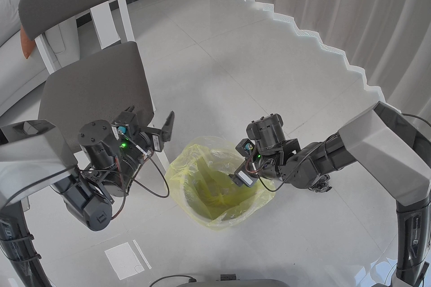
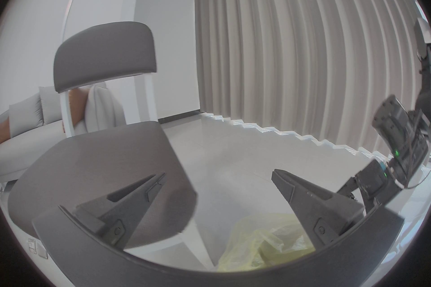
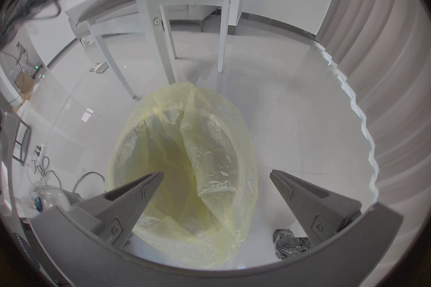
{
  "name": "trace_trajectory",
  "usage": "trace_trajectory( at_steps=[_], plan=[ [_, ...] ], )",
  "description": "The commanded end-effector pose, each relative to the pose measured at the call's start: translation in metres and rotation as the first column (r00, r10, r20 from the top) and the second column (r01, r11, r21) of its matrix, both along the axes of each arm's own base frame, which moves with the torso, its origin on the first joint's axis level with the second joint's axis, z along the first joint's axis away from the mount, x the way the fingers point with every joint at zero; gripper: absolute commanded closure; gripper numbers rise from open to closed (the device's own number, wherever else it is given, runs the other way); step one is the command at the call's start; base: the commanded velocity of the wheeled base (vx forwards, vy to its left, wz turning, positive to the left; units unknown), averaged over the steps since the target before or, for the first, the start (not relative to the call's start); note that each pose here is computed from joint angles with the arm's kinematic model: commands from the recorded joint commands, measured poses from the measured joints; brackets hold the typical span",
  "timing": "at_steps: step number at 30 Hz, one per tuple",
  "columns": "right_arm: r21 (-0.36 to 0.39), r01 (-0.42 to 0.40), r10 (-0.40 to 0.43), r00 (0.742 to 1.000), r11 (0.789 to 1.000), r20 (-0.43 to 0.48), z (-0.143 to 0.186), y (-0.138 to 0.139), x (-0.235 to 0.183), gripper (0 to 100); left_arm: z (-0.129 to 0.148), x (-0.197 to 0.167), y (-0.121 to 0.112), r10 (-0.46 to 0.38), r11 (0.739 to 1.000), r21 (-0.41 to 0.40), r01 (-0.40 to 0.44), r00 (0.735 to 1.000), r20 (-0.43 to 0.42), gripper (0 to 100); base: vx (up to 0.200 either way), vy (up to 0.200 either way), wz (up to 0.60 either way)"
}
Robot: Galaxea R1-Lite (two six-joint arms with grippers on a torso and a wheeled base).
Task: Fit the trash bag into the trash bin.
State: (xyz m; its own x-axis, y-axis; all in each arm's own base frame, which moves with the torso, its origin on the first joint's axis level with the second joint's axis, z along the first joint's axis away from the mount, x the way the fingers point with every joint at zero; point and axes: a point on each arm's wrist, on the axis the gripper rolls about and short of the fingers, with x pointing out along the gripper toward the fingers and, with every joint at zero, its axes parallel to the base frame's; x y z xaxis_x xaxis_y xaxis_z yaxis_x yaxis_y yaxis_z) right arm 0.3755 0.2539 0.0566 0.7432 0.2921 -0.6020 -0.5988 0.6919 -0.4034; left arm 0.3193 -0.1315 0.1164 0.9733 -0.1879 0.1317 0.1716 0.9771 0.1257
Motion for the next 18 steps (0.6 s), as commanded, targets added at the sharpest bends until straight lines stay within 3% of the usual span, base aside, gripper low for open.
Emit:
trace_trajectory(
  at_steps=[1, 7, 18],
  plan=[
    [-0.075, -0.017, 0.018, 1.000, 0.997, 0.021, -0.025, 0.008, 0.001, 0, 0.018, -0.008, 0.023, 0.050, 0.998, -0.035, -0.048, 0.998, 0.044, 0, 0.000, 0.000, 0.00],
    [-0.099, -0.045, 0.048, 0.998, 0.994, 0.028, -0.030, 0.013, -0.001, 0, 0.019, -0.011, 0.023, 0.047, 0.998, -0.044, -0.045, 0.998, 0.039, 0, 0.000, 0.000, 0.00],
    [-0.123, -0.042, 0.042, 0.999, 0.992, 0.001, -0.067, 0.022, 0.011, 0, 0.012, -0.008, 0.020, 0.037, 0.999, -0.040, -0.036, 0.999, 0.021, 0, 0.000, 0.000, 0.00]
  ],
)
